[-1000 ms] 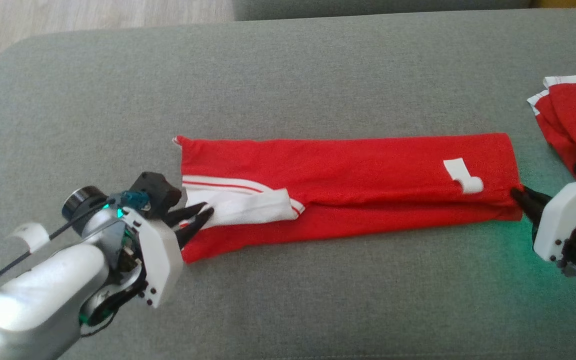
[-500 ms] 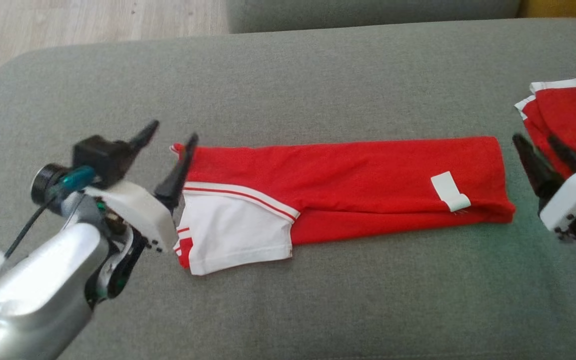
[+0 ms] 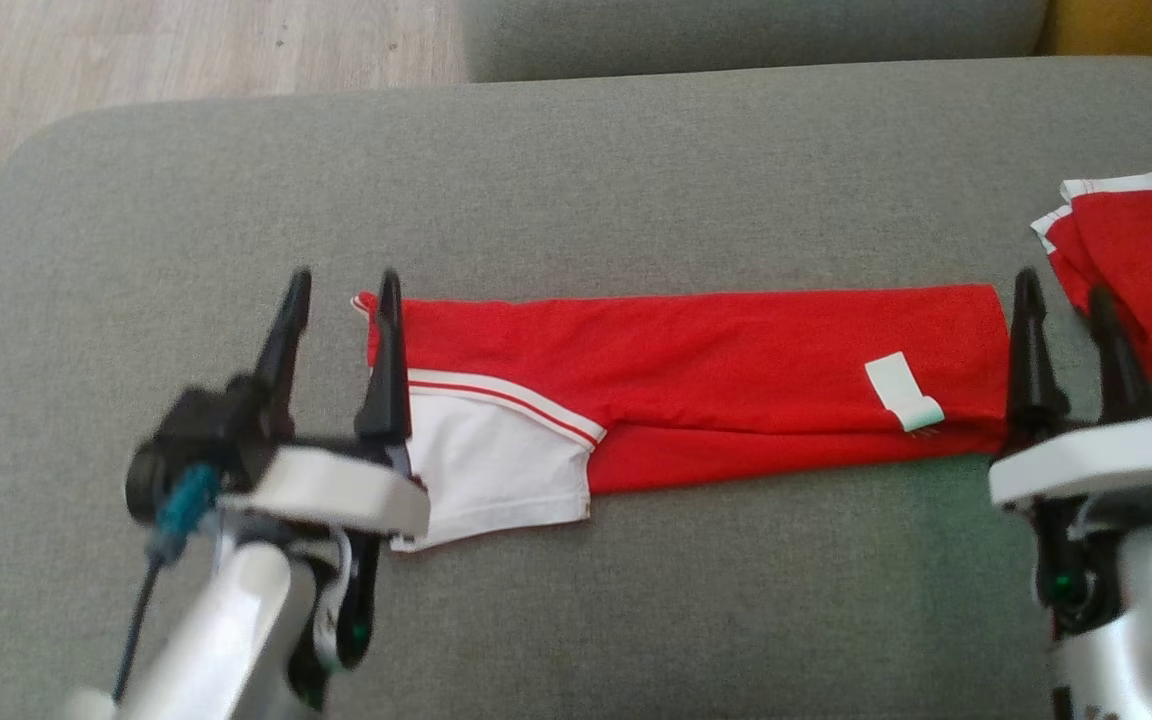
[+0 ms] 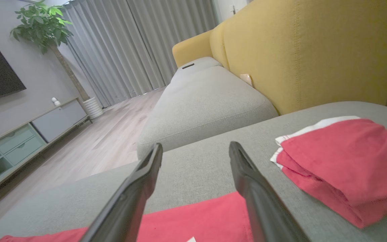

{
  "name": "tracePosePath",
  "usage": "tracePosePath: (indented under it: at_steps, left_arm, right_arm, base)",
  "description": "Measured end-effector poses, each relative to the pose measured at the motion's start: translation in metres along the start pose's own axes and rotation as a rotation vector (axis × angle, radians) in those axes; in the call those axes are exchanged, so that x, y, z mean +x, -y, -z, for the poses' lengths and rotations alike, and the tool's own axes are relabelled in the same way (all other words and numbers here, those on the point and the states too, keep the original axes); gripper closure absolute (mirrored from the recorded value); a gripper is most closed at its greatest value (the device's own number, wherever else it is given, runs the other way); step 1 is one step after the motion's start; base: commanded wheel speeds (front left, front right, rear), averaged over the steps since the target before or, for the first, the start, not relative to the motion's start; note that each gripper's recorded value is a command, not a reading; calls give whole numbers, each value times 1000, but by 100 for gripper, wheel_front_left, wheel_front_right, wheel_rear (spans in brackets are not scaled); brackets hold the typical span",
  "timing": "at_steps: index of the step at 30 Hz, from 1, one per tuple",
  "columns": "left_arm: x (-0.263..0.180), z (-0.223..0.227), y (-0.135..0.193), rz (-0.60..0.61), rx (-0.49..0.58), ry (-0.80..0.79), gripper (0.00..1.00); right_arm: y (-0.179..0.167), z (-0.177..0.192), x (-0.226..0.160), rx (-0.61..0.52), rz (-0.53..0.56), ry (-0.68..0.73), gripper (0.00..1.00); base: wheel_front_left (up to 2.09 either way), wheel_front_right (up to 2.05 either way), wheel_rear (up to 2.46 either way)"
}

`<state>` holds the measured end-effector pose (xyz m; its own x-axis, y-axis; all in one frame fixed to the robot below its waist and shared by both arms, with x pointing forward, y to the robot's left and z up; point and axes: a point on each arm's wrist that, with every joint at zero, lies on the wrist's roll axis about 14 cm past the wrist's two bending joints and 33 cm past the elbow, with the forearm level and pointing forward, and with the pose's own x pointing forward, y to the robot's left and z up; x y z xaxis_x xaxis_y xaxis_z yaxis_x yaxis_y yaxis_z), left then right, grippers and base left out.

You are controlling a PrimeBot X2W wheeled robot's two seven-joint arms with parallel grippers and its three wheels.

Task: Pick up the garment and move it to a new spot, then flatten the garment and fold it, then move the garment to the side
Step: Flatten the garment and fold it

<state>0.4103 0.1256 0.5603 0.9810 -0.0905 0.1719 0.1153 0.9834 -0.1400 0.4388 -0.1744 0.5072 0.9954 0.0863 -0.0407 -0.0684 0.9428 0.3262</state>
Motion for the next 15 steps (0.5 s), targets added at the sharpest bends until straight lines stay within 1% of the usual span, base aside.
tracePosePath:
  at_steps: [2,6,10,15]
  left_arm:
    - [-10,9,0,-26,-17,-16,0]
    - [-22,19,-6,-52,-24,-26,0]
    - [-24,25,-2,-16,-27,-32,0]
    - [-21,33,-6,-9,-18,-46,0]
  right_arm:
    - [3,8,-5,-6,17,12,0]
    - [0,18,-8,-19,14,34,0]
    - [2,34,-11,7,29,18,0]
    - [15,52,-12,-1,66,-22,0]
  base:
    - [0,0,0]
    - [0,0,0]
    - [0,0,0]
    - [0,0,0]
